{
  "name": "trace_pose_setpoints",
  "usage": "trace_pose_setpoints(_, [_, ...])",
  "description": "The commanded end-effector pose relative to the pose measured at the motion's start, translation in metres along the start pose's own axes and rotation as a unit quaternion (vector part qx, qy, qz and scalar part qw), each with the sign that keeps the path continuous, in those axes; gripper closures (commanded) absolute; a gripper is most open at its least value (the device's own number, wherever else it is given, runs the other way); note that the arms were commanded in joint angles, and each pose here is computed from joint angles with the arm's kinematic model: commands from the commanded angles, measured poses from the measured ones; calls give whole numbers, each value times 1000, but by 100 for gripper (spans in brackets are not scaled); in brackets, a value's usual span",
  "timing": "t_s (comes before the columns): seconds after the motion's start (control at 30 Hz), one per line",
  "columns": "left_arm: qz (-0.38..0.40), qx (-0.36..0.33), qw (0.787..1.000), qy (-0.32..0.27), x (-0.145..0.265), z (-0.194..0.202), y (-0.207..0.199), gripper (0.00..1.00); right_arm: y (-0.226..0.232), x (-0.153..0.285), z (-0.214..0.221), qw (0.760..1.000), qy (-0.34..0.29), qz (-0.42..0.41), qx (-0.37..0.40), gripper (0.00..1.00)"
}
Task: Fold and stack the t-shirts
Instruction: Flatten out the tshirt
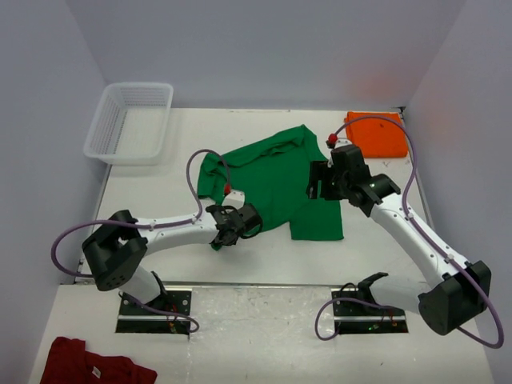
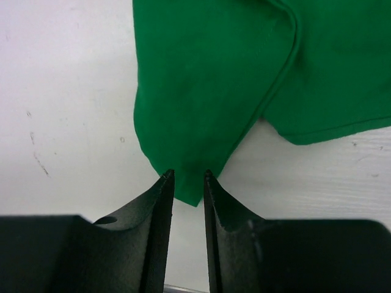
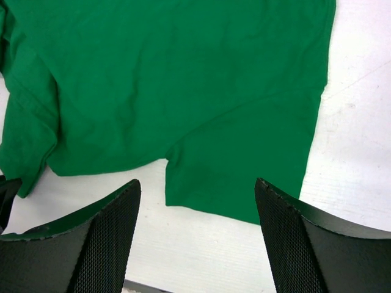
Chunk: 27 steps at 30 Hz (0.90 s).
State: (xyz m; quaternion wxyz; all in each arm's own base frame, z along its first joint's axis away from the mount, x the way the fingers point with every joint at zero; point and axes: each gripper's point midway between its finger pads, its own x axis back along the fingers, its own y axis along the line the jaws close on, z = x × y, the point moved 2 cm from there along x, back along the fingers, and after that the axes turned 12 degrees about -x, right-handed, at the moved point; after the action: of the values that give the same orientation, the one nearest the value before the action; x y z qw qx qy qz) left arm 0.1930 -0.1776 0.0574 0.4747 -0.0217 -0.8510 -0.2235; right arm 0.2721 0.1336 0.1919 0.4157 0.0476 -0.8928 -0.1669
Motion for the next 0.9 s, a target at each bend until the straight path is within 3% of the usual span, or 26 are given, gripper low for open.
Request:
trace_pose_setpoints(0.0, [-38,20,999,0,-4,10,-2,73,4,-1,0,1000,-13,-18,-10,24])
trace_pose_setpoints(0.87, [-89,5,996,27,-13,44,-4,71,-1,0,12,1000,-6,-19,-17,24])
